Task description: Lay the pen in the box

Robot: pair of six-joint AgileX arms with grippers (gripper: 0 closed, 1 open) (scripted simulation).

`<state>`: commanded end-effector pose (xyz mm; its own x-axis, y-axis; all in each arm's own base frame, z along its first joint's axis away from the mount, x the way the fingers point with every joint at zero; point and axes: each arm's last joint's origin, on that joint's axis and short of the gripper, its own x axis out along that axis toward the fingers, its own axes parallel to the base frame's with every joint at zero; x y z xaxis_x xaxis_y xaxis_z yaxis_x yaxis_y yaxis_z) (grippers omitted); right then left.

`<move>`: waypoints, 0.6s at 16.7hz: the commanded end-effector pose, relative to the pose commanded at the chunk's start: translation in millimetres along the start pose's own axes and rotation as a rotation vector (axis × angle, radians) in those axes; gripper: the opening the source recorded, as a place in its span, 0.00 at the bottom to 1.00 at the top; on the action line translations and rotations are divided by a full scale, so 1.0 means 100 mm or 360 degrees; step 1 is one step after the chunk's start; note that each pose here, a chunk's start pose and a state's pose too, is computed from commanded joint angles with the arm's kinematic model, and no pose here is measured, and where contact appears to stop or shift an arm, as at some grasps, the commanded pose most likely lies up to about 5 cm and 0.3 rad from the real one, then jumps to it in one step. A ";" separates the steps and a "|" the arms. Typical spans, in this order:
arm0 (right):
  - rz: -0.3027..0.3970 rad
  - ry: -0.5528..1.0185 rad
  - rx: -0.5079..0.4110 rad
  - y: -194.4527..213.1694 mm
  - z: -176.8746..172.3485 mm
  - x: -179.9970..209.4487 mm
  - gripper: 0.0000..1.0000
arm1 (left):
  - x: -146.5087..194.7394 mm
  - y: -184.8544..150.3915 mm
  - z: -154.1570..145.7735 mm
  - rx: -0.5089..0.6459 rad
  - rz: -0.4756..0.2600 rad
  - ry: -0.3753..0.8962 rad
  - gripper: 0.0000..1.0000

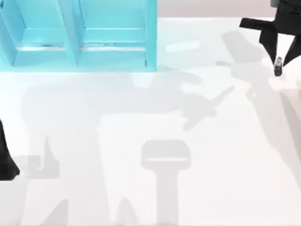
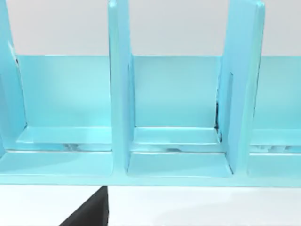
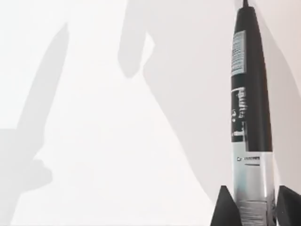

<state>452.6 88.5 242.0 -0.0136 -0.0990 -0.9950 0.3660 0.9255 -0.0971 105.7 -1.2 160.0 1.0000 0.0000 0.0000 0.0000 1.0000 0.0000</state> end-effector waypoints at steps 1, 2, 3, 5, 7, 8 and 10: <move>-0.0130 -0.0006 0.0232 -0.27 0.08 0.04 0.00 | 0.00 0.00 0.00 0.0000 0.0000 0.0000 1.00; -0.0256 -0.0016 0.0452 -0.52 0.14 0.08 0.00 | 0.00 0.00 0.00 0.0000 0.0000 0.0000 1.00; -0.0376 -0.0032 0.0657 -0.77 0.18 0.13 0.00 | 0.00 0.00 0.00 0.0000 0.0000 0.0000 1.00; -0.0590 -0.0076 0.1018 -1.19 0.22 0.24 0.00 | 0.00 0.00 0.00 0.0000 0.0000 0.0000 1.00; -0.0757 -0.0134 0.1303 -1.53 0.22 0.34 0.00 | 0.00 0.00 0.00 0.0000 0.0000 0.0000 1.00; -0.0820 -0.0164 0.1415 -1.67 0.21 0.38 0.00 | 0.00 0.00 0.00 0.0000 0.0000 0.0000 1.00; -0.0906 -0.0216 0.1574 -1.86 0.19 0.43 0.00 | 0.00 0.00 0.00 0.0000 0.0000 0.0000 1.00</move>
<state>401.7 -95.4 217.7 -0.3329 -0.5053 -0.7962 0.9104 0.0477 -0.4110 105.7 -1.2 160.0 1.0000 0.0000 0.0000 0.0000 1.0000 0.0000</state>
